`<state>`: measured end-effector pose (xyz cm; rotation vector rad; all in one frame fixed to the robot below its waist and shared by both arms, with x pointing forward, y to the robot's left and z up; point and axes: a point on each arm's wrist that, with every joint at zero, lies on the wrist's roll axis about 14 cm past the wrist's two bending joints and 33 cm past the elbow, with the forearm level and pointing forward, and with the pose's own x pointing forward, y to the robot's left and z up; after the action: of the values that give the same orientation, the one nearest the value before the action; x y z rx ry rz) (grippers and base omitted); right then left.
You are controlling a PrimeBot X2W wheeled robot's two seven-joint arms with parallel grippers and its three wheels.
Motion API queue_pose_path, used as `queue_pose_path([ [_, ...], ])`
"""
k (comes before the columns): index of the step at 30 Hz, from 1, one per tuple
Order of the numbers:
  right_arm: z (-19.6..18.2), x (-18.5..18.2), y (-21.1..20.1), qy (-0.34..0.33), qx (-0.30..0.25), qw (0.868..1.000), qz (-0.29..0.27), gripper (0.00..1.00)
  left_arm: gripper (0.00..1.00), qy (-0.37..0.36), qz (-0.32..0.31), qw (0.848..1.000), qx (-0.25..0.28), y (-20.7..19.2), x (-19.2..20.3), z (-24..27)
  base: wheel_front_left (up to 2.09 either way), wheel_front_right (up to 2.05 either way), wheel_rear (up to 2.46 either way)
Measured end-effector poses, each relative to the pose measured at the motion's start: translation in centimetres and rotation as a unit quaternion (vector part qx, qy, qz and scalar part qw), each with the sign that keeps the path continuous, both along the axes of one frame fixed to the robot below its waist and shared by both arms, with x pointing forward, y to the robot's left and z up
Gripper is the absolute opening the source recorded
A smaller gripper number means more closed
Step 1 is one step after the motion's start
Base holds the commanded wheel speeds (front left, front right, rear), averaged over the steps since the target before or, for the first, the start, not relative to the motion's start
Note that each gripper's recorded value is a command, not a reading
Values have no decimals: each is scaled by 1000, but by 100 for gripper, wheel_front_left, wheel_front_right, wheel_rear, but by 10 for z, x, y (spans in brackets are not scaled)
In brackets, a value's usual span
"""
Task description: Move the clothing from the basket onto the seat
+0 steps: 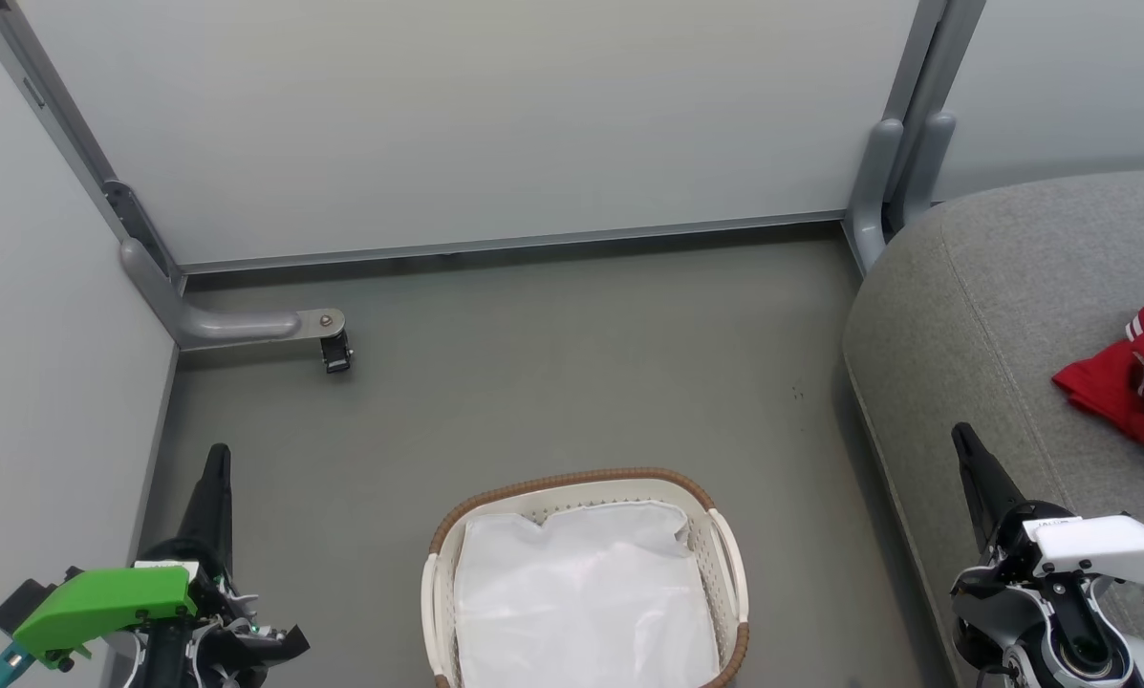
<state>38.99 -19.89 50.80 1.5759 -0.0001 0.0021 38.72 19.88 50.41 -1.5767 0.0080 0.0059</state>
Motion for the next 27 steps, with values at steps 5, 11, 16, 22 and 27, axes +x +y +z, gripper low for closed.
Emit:
queue_pose_path([
  [5,0,0,0,0,0,1000,0,0,0,0,0,1000,0,0,0,0,0,0,0],
  [11,0,0,0,0,0,1000,0,0,0,0,0,1000,0,0,0,0,0,0,0],
  [16,0,0,0,0,0,1000,0,0,0,0,0,1000,0,0,0,0,0,0,0],
  [22,0,0,0,0,0,1000,0,0,0,0,0,1000,0,0,0,0,0,0,0],
  [27,0,0,0,0,0,1000,0,0,0,0,0,1000,0,0,0,0,0,0,0],
])
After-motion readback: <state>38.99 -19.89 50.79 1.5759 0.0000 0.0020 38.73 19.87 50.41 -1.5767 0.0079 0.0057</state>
